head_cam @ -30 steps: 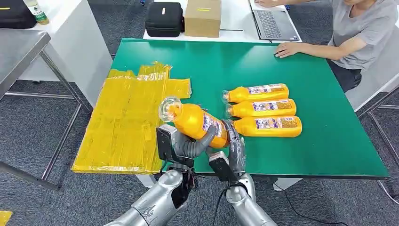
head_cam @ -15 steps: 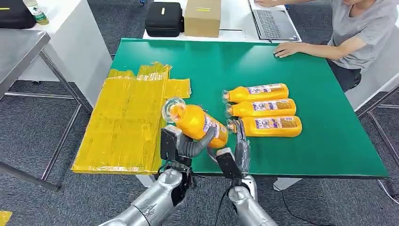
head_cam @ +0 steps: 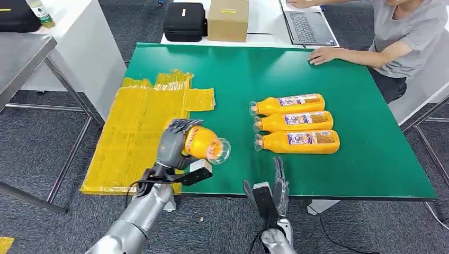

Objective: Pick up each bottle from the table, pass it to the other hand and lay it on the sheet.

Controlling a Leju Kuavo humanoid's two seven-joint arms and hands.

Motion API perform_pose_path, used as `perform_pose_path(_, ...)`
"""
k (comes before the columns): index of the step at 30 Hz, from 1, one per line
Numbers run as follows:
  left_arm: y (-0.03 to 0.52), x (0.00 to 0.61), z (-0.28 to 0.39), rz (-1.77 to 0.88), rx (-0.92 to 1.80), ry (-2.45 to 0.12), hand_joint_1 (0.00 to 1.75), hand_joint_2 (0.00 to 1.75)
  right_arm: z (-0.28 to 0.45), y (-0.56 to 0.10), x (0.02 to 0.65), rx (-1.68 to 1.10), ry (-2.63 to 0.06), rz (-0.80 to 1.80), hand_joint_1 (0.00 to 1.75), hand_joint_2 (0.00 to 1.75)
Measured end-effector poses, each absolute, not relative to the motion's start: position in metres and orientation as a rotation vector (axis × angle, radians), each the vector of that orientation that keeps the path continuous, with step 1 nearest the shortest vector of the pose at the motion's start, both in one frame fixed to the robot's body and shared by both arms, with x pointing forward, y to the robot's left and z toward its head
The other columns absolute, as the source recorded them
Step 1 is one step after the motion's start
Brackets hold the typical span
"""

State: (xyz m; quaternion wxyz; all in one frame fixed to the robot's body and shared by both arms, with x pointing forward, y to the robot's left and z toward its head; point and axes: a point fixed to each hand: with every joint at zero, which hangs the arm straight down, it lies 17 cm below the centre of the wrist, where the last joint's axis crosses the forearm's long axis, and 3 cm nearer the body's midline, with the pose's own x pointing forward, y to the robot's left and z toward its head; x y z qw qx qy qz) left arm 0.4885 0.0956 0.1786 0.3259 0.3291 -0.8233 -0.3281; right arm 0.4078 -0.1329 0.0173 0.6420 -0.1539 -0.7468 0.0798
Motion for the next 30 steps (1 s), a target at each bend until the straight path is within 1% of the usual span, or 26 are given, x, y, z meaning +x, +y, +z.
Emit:
perform_pose_path(2,0.116,0.494,0.174,-0.909,0.953,-2.113,1.75,1.75,0.012,-0.134,0.403,-0.354,-1.69,0.182,0.0,1.75)
perform_pose_path(7,0.162,0.505,0.165,-0.858,1.066,-1.992,1.75,1.75,0.008,-0.136,0.4,-0.357,-1.679,0.18,0.0,1.75)
perform_pose_path(9,0.177,0.514,0.155,-0.905,1.163,-1.853,1.75,1.75,0.006,-0.136,0.398,-0.355,-1.674,0.179,0.0,1.75)
perform_pose_path(11,0.213,0.525,0.144,-0.831,1.267,-1.652,1.75,1.75,0.004,-0.136,0.396,-0.35,-1.668,0.179,0.0,1.75)
perform_pose_path(13,0.231,0.534,0.134,-0.812,1.338,-1.505,1.75,1.75,0.001,-0.137,0.394,-0.348,-1.658,0.173,0.0,1.75)
perform_pose_path(15,0.233,0.539,0.125,-0.881,1.377,-1.449,1.75,1.75,-0.002,-0.138,0.393,-0.349,-1.65,0.168,0.0,1.75)
perform_pose_path(19,0.219,0.54,0.108,-1.052,1.394,-1.442,1.75,1.75,-0.003,-0.139,0.392,-0.349,-1.645,0.165,0.0,1.75)
perform_pose_path(22,0.221,0.542,0.1,-1.11,1.406,-1.416,1.75,1.75,-0.004,-0.139,0.391,-0.349,-1.642,0.166,0.0,1.75)
perform_pose_path(26,0.225,0.545,0.066,-1.246,1.351,-1.28,1.75,1.75,-0.006,-0.138,0.391,-0.34,-1.639,0.171,0.0,1.75)
perform_pose_path(30,0.228,0.554,0.05,-1.371,1.31,-1.146,1.75,1.75,-0.008,-0.14,0.391,-0.338,-1.634,0.17,0.0,1.75)
